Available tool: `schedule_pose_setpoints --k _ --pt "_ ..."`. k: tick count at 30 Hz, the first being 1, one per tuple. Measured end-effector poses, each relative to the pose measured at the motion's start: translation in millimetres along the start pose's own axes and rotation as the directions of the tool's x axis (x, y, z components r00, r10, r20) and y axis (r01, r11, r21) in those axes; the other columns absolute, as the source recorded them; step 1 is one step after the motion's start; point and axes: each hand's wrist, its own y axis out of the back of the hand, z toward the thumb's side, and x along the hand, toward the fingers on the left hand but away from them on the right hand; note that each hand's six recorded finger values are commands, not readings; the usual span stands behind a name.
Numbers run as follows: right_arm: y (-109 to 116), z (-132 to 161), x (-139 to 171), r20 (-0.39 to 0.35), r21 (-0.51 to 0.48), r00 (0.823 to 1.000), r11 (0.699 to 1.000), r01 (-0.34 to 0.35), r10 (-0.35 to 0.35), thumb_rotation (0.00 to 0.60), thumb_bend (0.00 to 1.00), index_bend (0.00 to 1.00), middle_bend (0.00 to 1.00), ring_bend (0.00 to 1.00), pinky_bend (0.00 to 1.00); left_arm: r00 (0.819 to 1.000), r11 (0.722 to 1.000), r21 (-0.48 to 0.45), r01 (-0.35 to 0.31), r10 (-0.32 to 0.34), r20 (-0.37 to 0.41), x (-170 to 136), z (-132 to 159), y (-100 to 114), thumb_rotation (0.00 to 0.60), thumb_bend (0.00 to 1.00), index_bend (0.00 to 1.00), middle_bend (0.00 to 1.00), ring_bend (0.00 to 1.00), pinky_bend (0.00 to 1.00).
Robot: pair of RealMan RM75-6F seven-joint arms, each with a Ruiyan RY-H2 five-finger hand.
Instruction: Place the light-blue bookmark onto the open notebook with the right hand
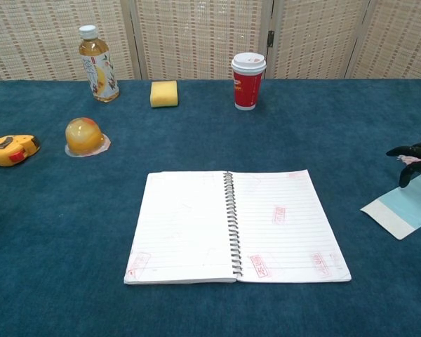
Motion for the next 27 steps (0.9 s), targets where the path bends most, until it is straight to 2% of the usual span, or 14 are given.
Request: schedule_pose_setpoints --k 12,18,27 --pt "-1.6 0.3 -4.2 0.009 0.009 1.0 1.0 -0.016 0.016 0.6 0.22 0.3 0.0 0.0 0.0 1.0 1.0 -0.01 0.012 -0.012 -0.001 -0.6 0.3 -1.2 0.6 0.15 0.15 0.16 0.09 0.11" --pt "1.0 1.9 -5.0 0.007 0.0 1.0 1.0 -0.008 0.008 0.6 0.23 0.25 0.0 0.0 0.0 1.0 1.0 -0.008 0.012 -0.012 -0.004 -0.5 -0.8 -0.5 0.6 0.15 0.15 0.16 0.09 0.11" --pt "-2.0 2.3 -8.8 0.009 0.005 1.0 1.0 -0.026 0.026 0.6 0.23 0.25 0.0 0.0 0.0 1.0 1.0 -0.004 0.011 -0.011 -0.007 -0.3 -1.5 -0.7 0.6 0.15 0.15 0.16 0.09 0.11"
